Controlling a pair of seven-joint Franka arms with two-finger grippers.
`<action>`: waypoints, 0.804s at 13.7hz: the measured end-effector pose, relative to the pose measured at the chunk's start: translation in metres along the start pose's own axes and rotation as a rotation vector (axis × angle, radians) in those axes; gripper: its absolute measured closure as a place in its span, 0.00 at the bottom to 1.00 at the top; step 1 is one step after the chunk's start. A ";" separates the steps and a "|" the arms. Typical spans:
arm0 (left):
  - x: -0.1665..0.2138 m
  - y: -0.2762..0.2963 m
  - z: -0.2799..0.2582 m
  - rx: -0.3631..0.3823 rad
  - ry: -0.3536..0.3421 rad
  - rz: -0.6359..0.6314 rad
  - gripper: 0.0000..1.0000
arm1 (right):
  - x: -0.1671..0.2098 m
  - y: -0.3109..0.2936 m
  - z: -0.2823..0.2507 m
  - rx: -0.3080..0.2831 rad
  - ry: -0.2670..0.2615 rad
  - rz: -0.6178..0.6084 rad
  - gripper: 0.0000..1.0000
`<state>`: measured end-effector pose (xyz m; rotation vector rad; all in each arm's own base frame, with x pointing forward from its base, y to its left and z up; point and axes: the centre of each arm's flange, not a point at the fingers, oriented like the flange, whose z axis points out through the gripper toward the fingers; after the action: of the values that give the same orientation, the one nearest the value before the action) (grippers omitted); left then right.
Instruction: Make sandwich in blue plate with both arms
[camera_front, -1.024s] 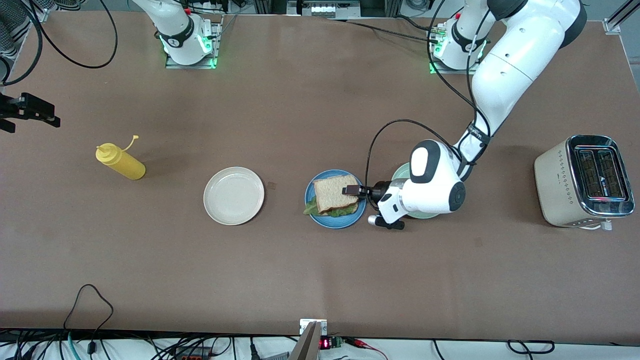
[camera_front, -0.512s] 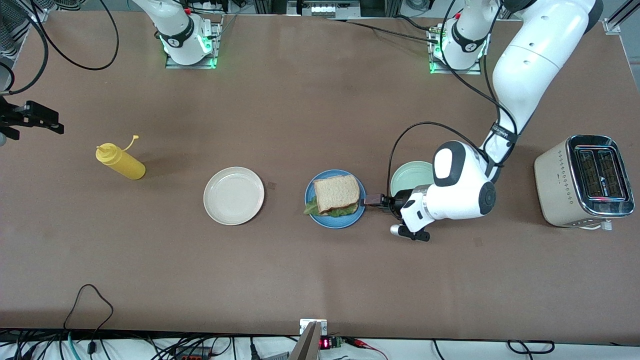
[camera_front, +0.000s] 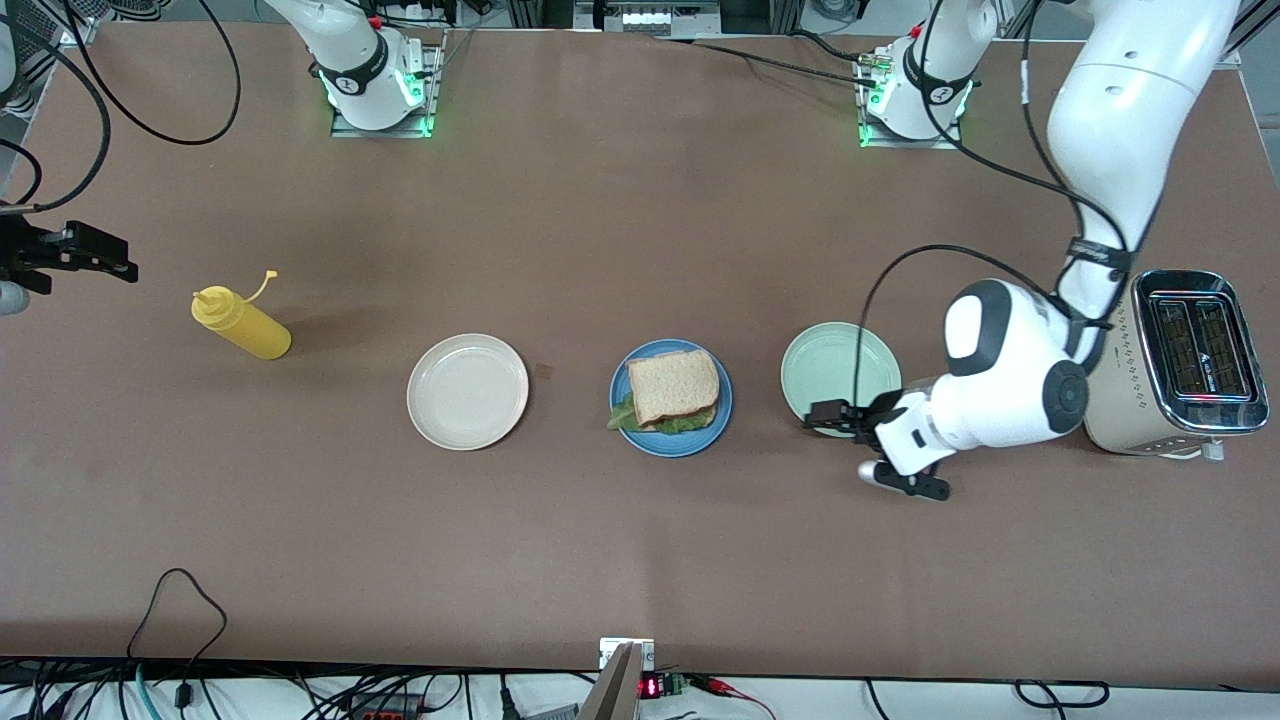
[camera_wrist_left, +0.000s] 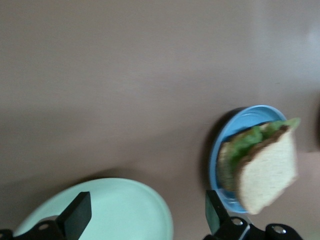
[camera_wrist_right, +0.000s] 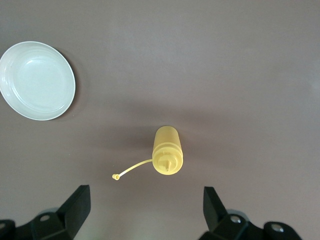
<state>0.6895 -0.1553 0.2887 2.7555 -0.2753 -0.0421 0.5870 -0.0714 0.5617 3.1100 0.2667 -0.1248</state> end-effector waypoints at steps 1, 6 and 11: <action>0.000 -0.001 -0.012 0.057 0.004 0.035 0.00 | 0.000 0.000 -0.002 -0.002 0.006 -0.001 0.00; -0.013 0.013 -0.073 0.231 -0.030 0.083 0.00 | 0.000 0.000 -0.012 -0.007 0.026 0.000 0.00; -0.017 -0.010 -0.148 0.334 0.002 -0.009 0.00 | -0.002 -0.001 -0.010 -0.001 0.004 -0.002 0.00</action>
<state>0.6842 -0.0900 0.4229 3.0879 -0.2918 0.0043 0.5854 -0.0701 0.5721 3.1093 0.2700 -0.1182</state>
